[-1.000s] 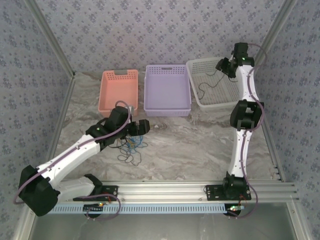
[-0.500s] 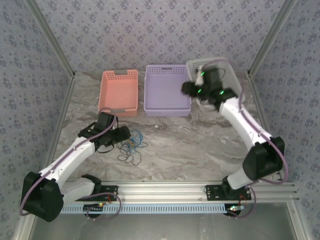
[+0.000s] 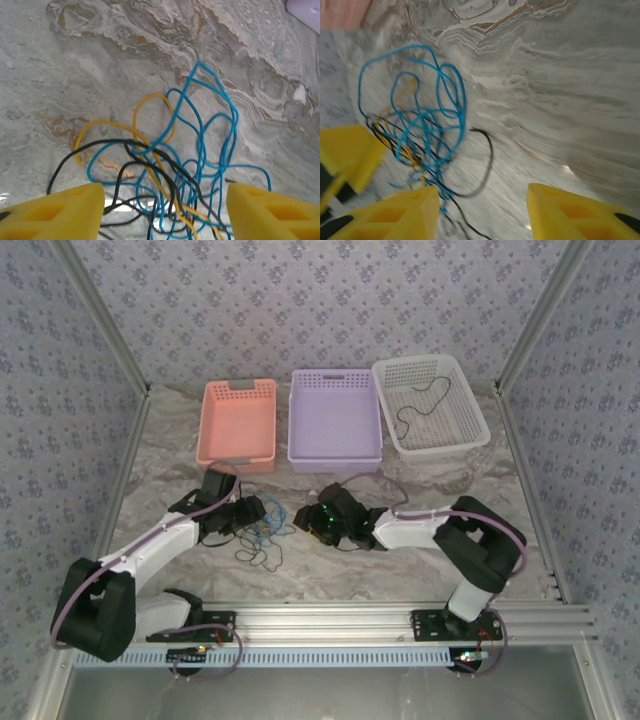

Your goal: Untangle the cables

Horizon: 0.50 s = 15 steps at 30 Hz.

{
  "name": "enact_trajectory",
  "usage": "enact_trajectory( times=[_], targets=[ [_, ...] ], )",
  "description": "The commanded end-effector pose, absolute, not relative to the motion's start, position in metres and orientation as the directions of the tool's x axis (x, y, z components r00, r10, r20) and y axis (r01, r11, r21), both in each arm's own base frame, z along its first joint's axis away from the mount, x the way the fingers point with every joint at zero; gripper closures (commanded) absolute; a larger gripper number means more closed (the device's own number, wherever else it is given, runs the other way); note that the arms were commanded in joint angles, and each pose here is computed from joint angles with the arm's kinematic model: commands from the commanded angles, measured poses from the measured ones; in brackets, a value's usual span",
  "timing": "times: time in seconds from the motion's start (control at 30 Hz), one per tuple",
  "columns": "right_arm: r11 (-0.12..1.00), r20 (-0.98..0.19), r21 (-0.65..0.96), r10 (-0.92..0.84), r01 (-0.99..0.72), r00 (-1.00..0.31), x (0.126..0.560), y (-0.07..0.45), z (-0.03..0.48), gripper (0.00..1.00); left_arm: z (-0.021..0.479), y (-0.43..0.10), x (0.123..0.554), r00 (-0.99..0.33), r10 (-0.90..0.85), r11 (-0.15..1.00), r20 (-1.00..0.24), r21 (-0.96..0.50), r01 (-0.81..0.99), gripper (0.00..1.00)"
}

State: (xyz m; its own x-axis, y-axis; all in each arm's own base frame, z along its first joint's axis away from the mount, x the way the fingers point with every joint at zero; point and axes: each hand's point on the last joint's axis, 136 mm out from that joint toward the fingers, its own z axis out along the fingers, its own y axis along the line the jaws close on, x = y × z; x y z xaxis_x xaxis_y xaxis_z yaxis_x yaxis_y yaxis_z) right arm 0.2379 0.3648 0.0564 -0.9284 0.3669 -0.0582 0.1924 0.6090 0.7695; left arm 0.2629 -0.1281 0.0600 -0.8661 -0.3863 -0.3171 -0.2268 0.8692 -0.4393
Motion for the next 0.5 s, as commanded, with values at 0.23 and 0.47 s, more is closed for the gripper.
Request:
enact_trajectory(
  times=[0.23,0.47],
  targets=[
    [0.322,0.228,0.804,0.611,0.501,-0.758,0.249,0.394,0.040,0.58,0.034,-0.132,0.268,-0.849,-0.431,0.837,-0.306,-0.487,-0.250,0.80],
    [0.359,0.158,0.781,0.679,0.512,-0.717,0.266,0.367,0.029,0.73,0.042,-0.124,0.258,-0.824,-0.462,0.824,-0.327,-0.501,-0.263,1.00]
  ],
)
